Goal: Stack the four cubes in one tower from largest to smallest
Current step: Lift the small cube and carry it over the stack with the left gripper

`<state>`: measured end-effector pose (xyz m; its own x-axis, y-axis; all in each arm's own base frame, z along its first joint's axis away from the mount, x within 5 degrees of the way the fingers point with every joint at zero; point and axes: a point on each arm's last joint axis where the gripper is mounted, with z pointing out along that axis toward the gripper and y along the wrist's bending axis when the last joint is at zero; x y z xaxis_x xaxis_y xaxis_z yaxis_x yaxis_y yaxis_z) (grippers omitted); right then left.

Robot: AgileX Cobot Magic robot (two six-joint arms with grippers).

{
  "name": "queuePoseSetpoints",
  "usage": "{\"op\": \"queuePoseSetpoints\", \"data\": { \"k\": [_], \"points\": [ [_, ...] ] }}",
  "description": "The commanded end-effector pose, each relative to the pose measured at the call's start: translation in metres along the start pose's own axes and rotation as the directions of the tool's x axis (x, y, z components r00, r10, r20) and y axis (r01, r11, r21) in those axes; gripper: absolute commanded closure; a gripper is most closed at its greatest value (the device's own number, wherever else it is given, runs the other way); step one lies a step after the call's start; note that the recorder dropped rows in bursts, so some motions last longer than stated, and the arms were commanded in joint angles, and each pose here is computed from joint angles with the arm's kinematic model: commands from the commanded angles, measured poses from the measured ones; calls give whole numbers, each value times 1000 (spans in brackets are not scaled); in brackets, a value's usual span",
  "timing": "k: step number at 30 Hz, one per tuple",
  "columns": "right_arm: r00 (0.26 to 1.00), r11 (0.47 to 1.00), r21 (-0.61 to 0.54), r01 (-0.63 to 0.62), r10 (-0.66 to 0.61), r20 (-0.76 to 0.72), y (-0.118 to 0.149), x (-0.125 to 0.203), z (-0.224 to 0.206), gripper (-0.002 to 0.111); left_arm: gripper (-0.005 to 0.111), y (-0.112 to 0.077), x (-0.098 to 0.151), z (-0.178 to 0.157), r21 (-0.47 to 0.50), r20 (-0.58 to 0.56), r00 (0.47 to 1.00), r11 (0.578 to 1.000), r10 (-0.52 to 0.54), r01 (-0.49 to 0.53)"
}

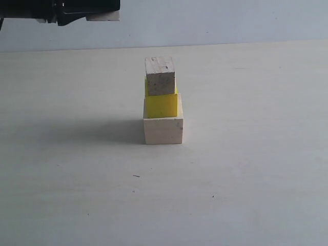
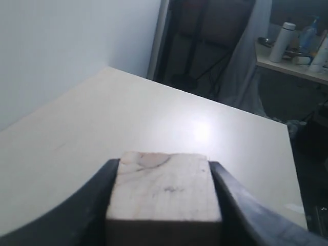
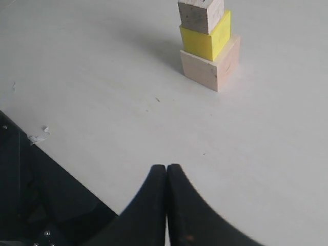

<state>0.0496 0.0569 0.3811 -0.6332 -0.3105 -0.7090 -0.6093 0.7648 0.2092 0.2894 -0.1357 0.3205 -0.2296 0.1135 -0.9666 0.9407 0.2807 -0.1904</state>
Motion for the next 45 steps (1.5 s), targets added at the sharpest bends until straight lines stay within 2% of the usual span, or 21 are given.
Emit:
{"op": "queuePoseSetpoints", "data": {
  "k": [1, 5, 8, 13, 19, 29, 38, 45],
  "points": [
    [1000, 1000, 5, 26, -26, 12, -1, 0, 0, 108, 107, -5, -3, 5, 63, 43, 999, 998, -14, 12],
    [999, 998, 41, 42, -43, 30, -4, -2, 0, 108, 107, -6, 1, 11, 96, 41, 999, 995, 21, -24],
    [996, 996, 70, 55, -59, 62, -6, -5, 0, 108, 107, -1, 11, 19, 146, 45, 999, 989, 6, -13],
    [992, 996, 69, 58, -65, 109, -6, -9, -1, 108, 107, 18, 28, 34, 130, 97, 995, 991, 12, -25],
    [989, 994, 90, 58, -69, 129, -8, -11, -1, 108, 107, 19, 43, 51, 165, 79, 996, 985, 36, -49],
    [988, 994, 88, 58, -70, 140, -7, -12, -1, 108, 107, 5, 47, 71, 218, 93, 989, 967, 115, -133],
    [988, 995, 86, 57, -69, 140, -7, -12, -1, 108, 107, 23, 32, 83, 211, 128, 978, 959, 164, -188],
    [988, 995, 86, 57, -69, 140, -7, -12, -1, 108, 107, 41, 45, 97, 226, 94, 985, 960, 147, -165]
  ]
}}
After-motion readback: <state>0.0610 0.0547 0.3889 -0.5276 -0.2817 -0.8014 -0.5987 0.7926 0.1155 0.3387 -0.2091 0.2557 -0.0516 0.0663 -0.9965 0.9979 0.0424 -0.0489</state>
